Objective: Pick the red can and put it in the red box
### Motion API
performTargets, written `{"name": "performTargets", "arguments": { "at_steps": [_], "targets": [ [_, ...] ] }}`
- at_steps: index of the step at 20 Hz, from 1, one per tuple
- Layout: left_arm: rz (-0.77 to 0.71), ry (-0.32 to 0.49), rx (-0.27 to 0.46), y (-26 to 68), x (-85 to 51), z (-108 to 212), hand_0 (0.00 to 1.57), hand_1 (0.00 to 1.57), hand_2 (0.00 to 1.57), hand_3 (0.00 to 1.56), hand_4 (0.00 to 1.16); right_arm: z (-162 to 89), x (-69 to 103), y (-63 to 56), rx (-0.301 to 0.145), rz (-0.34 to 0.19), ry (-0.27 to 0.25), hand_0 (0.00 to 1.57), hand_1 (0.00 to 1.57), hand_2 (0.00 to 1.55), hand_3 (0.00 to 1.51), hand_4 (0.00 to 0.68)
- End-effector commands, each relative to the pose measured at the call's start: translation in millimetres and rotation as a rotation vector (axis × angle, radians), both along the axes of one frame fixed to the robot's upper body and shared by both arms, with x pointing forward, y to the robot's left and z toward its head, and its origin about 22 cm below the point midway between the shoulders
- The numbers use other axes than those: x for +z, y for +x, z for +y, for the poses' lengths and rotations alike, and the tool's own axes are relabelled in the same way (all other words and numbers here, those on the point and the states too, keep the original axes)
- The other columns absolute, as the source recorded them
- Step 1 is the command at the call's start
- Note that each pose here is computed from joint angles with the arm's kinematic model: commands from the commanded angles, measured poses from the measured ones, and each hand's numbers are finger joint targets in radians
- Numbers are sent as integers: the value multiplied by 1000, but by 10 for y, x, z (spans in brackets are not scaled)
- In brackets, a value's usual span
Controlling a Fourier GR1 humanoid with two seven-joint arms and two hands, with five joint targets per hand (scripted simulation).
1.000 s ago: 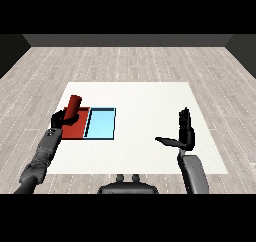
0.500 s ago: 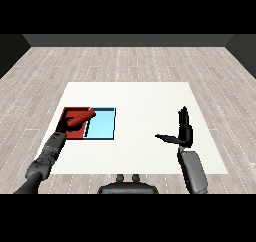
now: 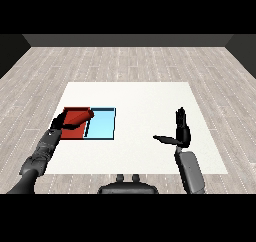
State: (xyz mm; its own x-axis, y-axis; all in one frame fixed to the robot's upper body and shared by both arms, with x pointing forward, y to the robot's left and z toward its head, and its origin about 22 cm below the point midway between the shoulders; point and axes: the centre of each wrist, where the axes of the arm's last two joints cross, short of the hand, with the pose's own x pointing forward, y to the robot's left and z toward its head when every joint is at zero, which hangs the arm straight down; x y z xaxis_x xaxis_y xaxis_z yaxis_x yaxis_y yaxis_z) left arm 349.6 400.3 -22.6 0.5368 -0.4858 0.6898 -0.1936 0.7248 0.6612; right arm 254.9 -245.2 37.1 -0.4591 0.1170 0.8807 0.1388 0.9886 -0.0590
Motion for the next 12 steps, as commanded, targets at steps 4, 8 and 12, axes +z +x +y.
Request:
{"name": "performTargets", "arguments": {
  "at_steps": [4,8,12],
  "targets": [
    [-602,-156,24,274,464,-8,0,0,0,0,0,-47,52,-79,-2,-9,18,0,0,0,0,0],
    [-920,-429,-141,511,530,-572,0,0,0,0,0,-21,74,-31,73,-27,70,0,0,0,0,0],
    [-1024,-576,-337,519,404,-1109,0,0,0,0,0,176,-27,-126,199,14,127,0,0,0,0,0]
  ]
}}
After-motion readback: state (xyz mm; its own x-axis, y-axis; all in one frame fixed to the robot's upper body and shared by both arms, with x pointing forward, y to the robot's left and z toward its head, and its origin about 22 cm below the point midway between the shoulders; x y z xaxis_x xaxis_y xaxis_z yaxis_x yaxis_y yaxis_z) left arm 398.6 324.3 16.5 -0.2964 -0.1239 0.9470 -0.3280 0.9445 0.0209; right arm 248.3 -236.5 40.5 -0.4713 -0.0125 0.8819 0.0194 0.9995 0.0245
